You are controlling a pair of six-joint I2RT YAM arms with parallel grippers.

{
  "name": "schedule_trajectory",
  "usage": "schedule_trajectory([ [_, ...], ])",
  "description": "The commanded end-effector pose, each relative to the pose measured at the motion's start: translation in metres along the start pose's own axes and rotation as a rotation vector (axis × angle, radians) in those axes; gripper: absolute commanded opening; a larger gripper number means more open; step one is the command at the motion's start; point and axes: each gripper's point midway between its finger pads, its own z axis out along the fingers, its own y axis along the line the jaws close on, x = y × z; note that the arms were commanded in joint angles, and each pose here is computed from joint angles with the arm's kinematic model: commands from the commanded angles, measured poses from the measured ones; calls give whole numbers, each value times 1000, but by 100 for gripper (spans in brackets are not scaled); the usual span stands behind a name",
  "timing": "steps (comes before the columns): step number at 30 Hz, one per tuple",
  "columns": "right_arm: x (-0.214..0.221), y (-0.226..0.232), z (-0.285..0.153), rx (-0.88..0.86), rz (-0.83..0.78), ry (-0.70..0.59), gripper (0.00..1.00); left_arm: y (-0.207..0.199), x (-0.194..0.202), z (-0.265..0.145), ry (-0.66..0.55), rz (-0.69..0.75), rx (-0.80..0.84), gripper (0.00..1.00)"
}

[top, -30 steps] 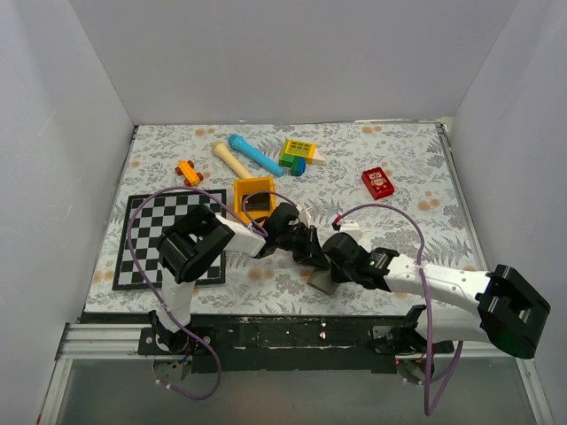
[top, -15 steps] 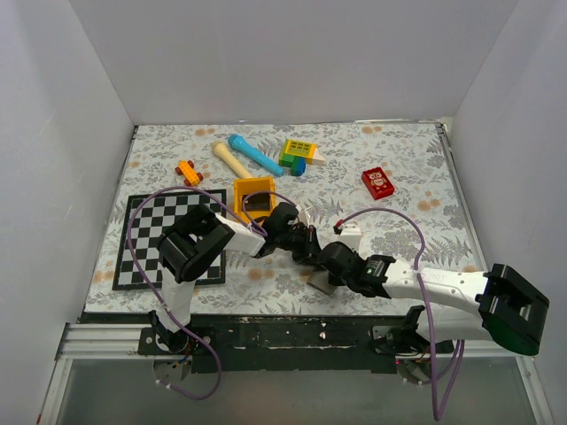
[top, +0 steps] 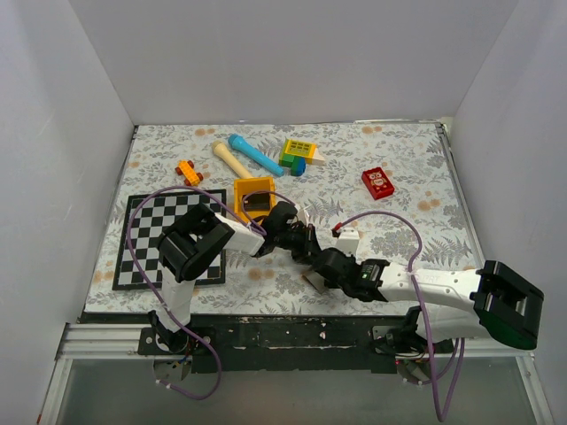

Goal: Put the credit cards into the card holder
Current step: Close the card holder at the center of the board, then reset both arms

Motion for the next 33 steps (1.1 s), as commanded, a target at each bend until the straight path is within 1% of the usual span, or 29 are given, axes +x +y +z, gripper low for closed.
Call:
schedule_trajectory([
  [1, 117, -51, -14, 113, -81, 454, 14, 71, 9, 4, -46, -49, -242, 0],
  [3, 115, -52, -14, 121, -85, 446, 14, 72, 9, 3, -47, -50, -243, 0],
  [5, 103, -52, -15, 133, -96, 404, 14, 71, 8, 3, -48, -46, -243, 0],
  [7, 79, -45, -20, 113, -107, 323, 16, 67, 6, 3, -50, -43, -240, 0],
  [10, 29, -33, -34, 91, -124, 165, 20, 63, 2, 1, -60, -35, -240, 0],
  [13, -10, -25, -52, 59, -98, 47, 23, 55, -2, -1, -69, -24, -232, 0],
  [16, -27, -27, -63, 22, -49, -13, 26, 42, -11, -8, -94, 5, -225, 0],
  [19, -31, -32, -68, -4, -16, -38, 29, 28, -20, -16, -120, 43, -232, 0],
  [21, -35, -33, -70, -17, -13, -52, 33, 16, -28, -23, -144, 68, -238, 0],
  [22, -38, -32, -73, -28, -13, -62, 36, 10, -35, -28, -163, 85, -245, 0],
  [23, -42, -31, -75, -33, -20, -71, 41, 5, -41, -32, -185, 99, -258, 2],
  [24, -47, -29, -78, -45, -23, -80, 43, -1, -44, -37, -197, 114, -266, 8],
  [28, -67, -21, -88, -75, -41, -128, 61, -27, -61, -61, -268, 167, -296, 25],
  [33, -90, -19, -103, -94, -33, -187, 64, -56, -76, -93, -343, 211, -321, 42],
])
